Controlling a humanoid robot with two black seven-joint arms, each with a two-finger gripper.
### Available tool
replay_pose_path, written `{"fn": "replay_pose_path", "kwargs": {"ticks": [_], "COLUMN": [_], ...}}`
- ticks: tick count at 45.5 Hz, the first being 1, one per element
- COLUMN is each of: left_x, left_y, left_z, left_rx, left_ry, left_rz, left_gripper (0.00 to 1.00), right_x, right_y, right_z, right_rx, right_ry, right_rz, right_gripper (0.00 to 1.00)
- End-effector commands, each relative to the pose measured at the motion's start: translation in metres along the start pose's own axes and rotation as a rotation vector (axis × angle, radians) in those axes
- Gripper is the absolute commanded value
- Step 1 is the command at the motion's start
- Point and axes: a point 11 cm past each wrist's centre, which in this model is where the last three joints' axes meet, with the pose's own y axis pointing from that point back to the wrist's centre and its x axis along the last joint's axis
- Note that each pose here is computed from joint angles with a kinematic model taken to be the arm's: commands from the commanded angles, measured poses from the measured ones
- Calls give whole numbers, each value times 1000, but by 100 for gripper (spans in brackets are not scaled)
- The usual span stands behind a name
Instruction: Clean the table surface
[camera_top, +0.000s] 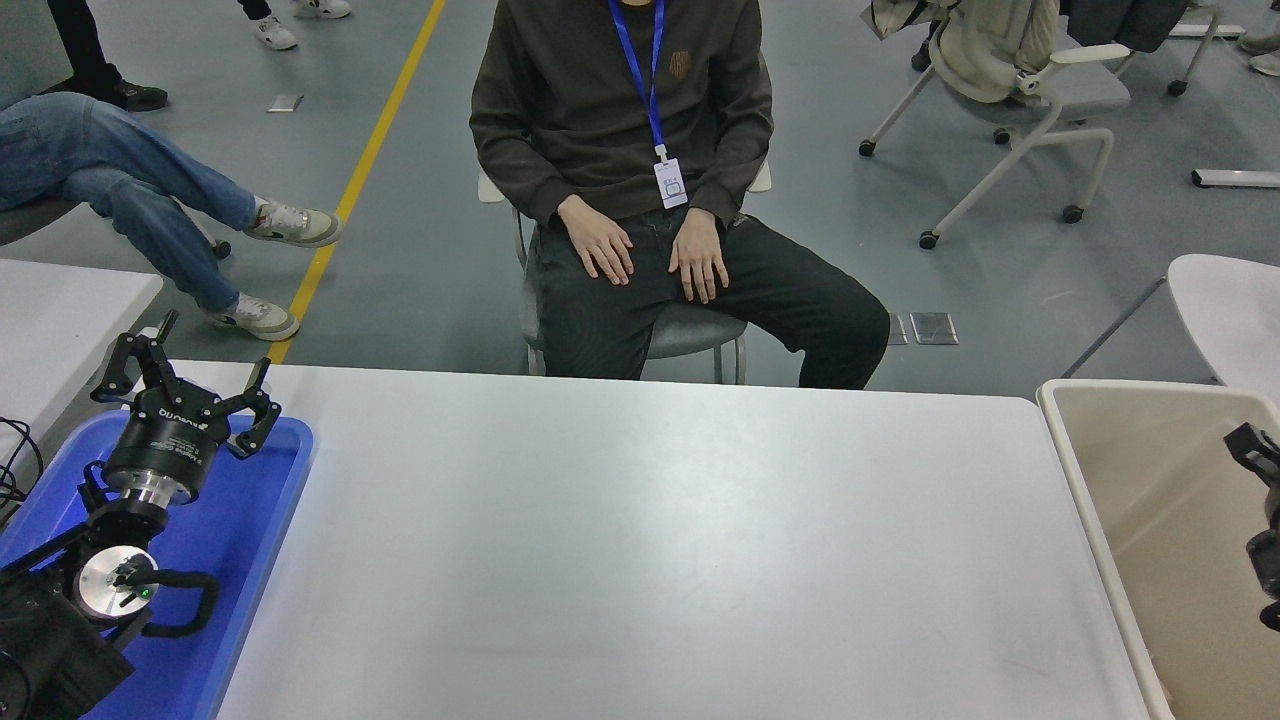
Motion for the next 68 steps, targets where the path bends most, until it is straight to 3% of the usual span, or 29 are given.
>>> {"fn": "replay_pose_path", "kwargs": {"ticks": [1,17,27,42,54,68], "left_x": [0,0,0,0,0,0], "left_y": [0,0,0,0,0,0], "left_z": [0,0,0,0,0,0], "left_rx": [2,0,0,0,0,0], "left_ry": [0,0,0,0,0,0], "left_rz": [0,0,0,0,0,0], "left_gripper": [100,100,100,100,100,100], "right_x": [18,0,-17,-90,-121,-110], "right_y": [-2,12,35,69,85,91], "right_z": [-18,-53,-85,-108,-129,-138], "right_rx": [13,86,206,293,302,494], "right_ry": [-371,-900,-1171,-1436,-1576,-1708], "right_rz": [-40,-167,-340,-643,-684,-498], "right_gripper": [100,100,100,100,100,100]}}
